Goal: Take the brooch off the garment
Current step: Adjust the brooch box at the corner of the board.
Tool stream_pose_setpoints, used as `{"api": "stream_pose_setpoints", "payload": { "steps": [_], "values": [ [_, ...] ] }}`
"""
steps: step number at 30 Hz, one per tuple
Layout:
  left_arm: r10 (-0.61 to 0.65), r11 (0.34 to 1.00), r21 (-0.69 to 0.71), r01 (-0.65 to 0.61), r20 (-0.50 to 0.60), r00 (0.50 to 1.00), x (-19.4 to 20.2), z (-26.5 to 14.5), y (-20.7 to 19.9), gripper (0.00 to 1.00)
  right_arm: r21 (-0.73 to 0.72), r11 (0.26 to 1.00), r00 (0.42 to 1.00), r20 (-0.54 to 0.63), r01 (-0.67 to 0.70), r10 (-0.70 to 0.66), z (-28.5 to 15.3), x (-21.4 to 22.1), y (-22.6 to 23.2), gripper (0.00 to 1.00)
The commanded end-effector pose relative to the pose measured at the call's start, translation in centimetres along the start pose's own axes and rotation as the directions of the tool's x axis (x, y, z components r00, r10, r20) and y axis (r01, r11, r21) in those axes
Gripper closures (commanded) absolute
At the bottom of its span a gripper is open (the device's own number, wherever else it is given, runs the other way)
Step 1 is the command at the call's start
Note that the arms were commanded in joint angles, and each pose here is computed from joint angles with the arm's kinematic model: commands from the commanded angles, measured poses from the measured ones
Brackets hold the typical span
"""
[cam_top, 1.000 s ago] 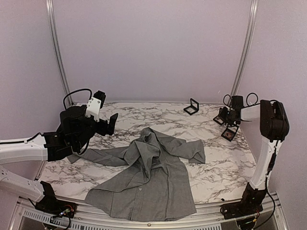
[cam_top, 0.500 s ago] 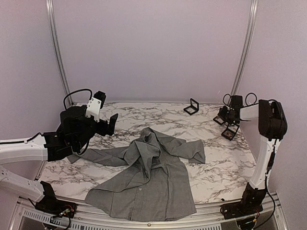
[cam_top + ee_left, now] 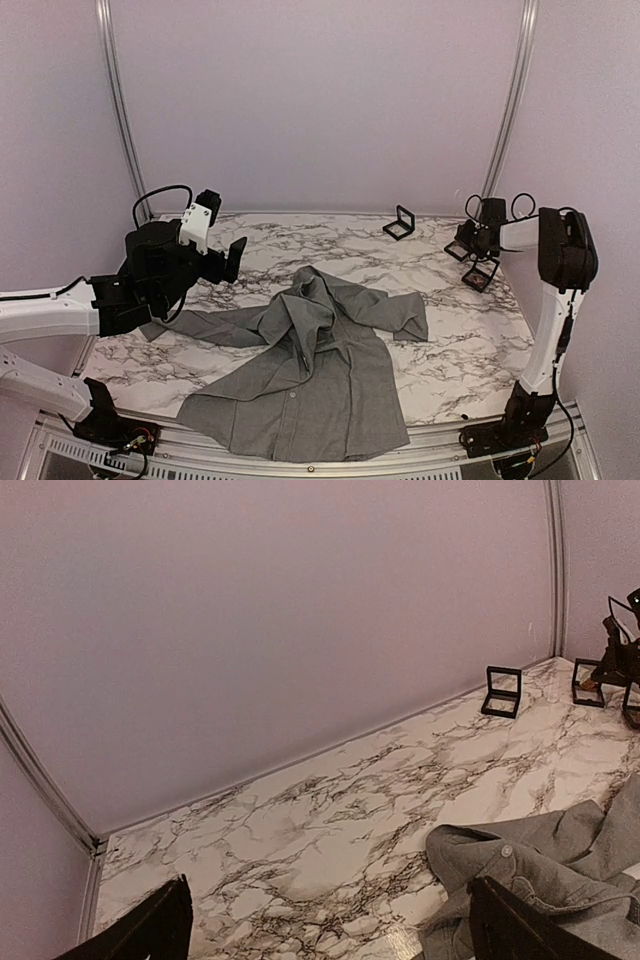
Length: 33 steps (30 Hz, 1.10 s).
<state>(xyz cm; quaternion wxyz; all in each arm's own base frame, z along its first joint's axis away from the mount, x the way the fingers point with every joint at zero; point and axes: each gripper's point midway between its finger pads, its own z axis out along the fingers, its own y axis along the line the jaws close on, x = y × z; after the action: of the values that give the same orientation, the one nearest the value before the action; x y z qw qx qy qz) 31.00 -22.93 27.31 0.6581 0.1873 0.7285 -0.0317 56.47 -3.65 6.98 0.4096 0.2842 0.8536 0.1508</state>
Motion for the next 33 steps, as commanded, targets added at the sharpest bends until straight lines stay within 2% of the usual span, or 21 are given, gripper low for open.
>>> {"api": "stream_pose_setpoints", "payload": {
  "steps": [1, 10, 16, 23, 33],
  "values": [
    [-0.013, 1.000, 0.002, 0.013, 0.014, 1.000, -1.2, 0.0, 0.3, 0.01, 0.005, 1.000, 0.999, 0.042, 0.021, -0.021, 0.1, -2.2, 0.5, 1.00],
    [-0.011, 1.000, 0.012, 0.011, 0.011, 1.000, -1.1, 0.3, -0.1, 0.01, 0.002, 0.999, 0.996, 0.069, 0.050, -0.050, -1.7, -3.6, 1.4, 1.00],
    [-0.009, 1.000, 0.014, 0.009, 0.009, 1.000, -0.9, 0.4, -0.2, 0.01, 0.037, 0.997, 0.988, 0.136, 0.074, -0.078, -4.3, -5.8, 1.7, 1.00],
    [-0.010, 1.000, 0.014, 0.010, 0.010, 1.000, -0.9, 0.3, -0.1, 0.01, 0.167, 0.986, 0.986, 0.158, 0.027, -0.054, -6.2, -7.9, -2.2, 1.00],
    [-0.016, 1.000, 0.016, 0.016, 0.013, 1.000, -0.9, 0.2, 0.0, 0.01, 0.259, 0.966, 0.998, 0.056, 0.024, -0.040, -3.0, -8.0, -6.0, 1.00]
  ]
}}
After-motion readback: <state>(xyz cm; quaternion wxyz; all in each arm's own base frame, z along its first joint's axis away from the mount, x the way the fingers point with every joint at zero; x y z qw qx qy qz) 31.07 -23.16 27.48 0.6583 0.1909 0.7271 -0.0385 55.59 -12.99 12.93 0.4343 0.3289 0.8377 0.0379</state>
